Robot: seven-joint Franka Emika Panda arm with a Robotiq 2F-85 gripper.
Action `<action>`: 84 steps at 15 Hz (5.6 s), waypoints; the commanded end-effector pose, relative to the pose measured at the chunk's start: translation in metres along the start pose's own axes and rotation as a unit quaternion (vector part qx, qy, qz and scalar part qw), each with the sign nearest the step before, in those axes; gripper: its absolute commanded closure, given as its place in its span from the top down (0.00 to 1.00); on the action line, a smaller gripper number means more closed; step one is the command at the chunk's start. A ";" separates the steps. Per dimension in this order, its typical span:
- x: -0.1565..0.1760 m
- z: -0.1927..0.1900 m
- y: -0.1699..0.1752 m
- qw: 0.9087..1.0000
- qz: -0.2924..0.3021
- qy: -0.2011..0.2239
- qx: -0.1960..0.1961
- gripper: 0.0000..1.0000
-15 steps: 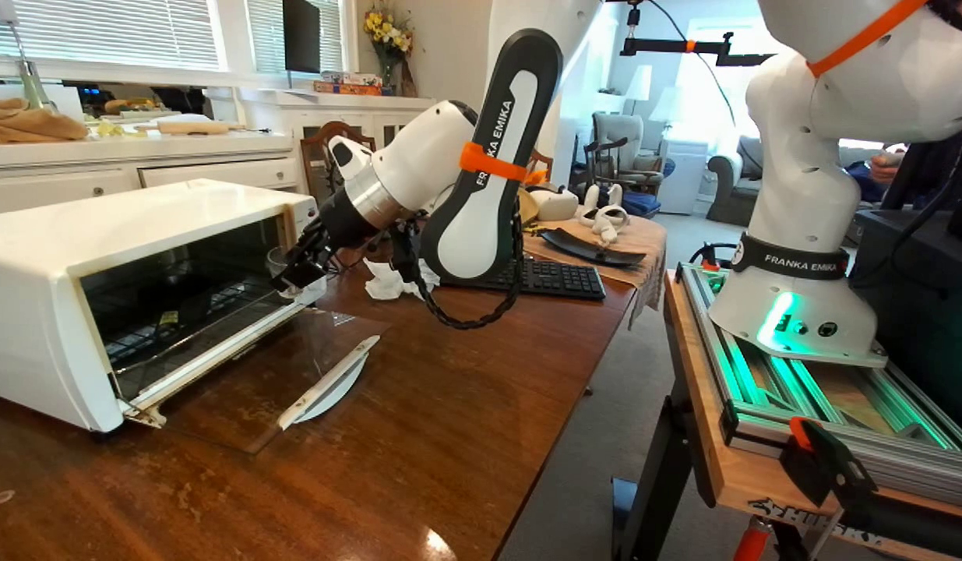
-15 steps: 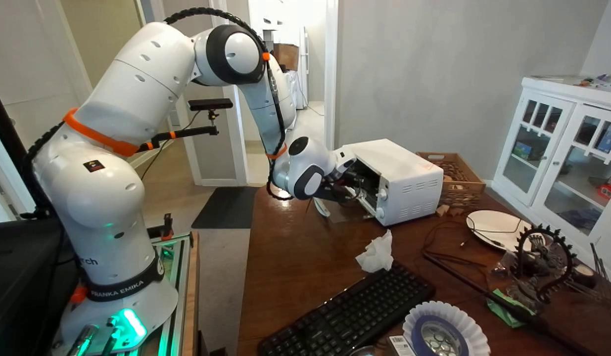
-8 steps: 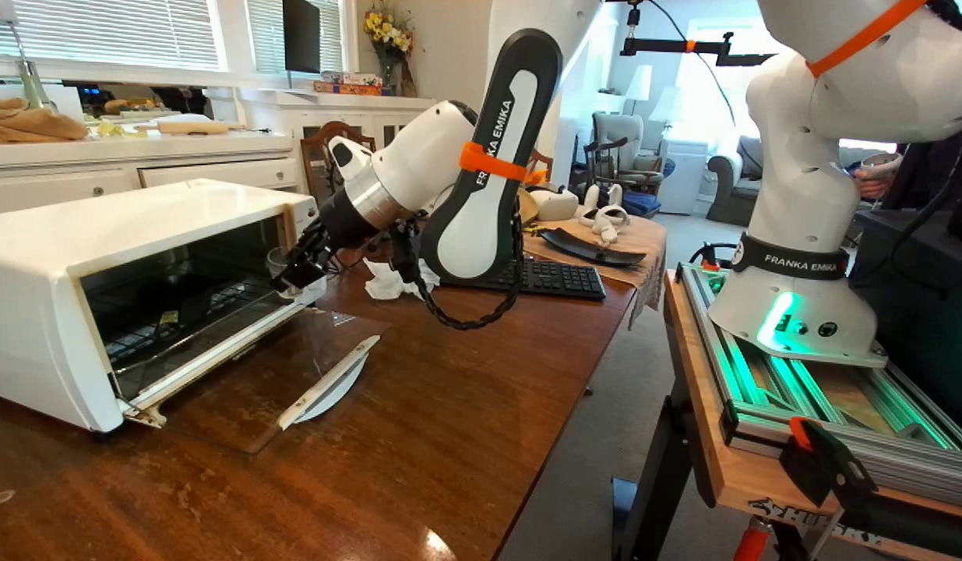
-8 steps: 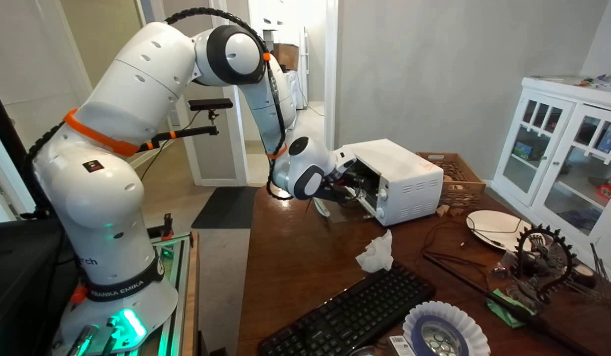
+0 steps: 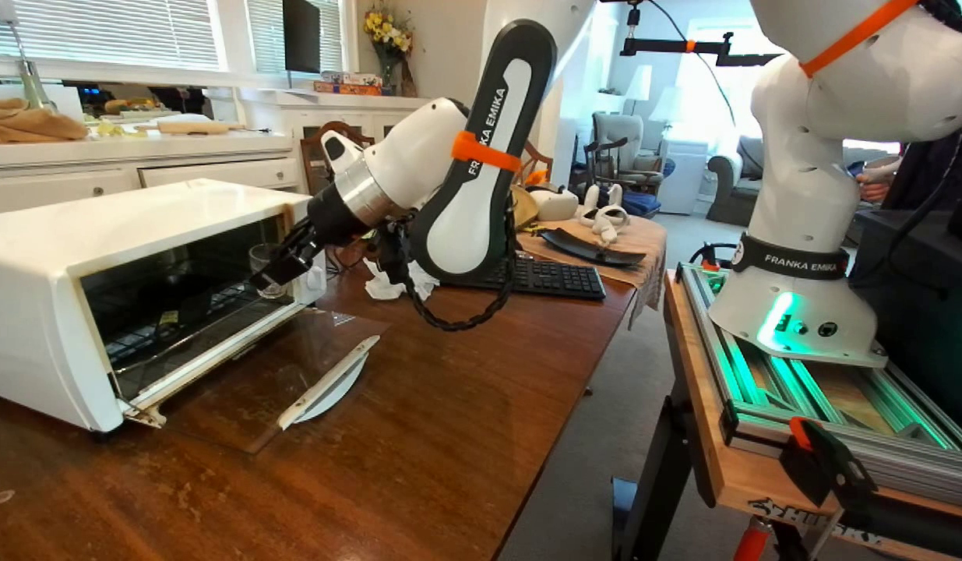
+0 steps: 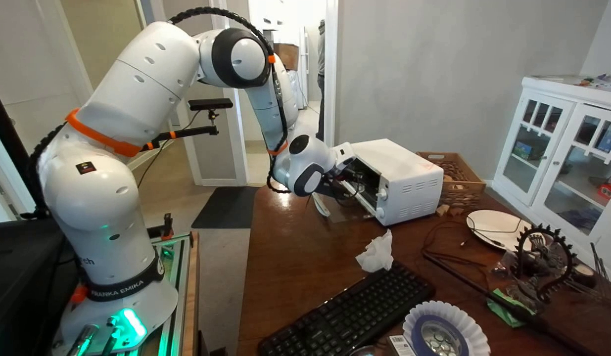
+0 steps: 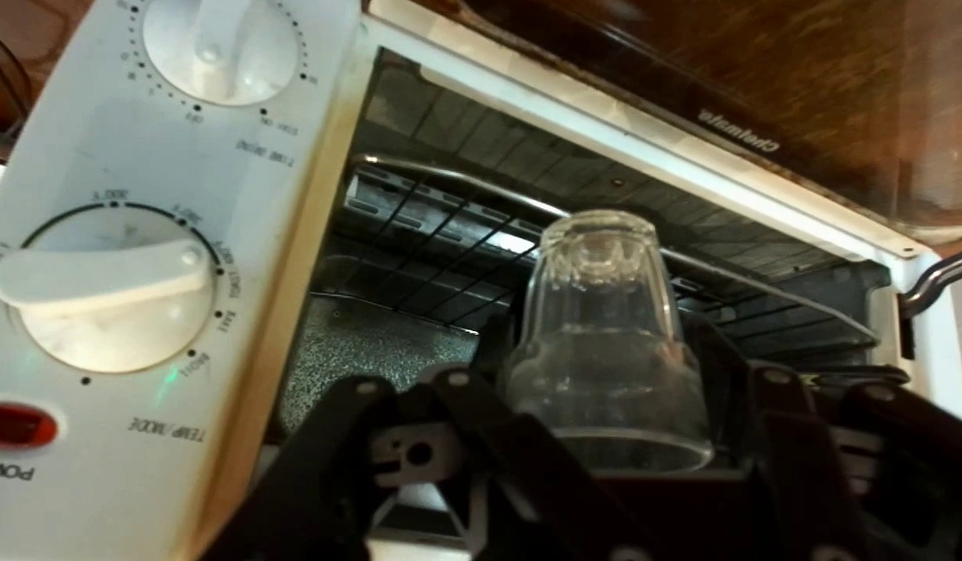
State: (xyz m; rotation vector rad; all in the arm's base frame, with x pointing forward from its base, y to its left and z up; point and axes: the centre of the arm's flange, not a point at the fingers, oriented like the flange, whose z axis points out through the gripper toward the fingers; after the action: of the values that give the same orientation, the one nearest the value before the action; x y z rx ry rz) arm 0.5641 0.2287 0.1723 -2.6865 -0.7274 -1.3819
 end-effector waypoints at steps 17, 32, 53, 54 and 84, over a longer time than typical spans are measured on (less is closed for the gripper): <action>-0.004 0.040 0.016 0.999 0.035 0.036 -0.016 0.30; 0.008 0.083 0.009 0.997 0.036 0.060 -0.010 0.30; 0.012 0.095 0.008 0.997 0.046 0.066 -0.013 1.00; 0.012 0.094 0.008 0.997 0.047 0.065 -0.012 1.00; -0.044 -0.100 -0.002 0.979 0.149 -0.141 0.019 1.00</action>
State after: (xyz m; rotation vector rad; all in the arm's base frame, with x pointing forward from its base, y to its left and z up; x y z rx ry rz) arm 0.4906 0.2143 0.1708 -2.7690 -0.3226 -1.1312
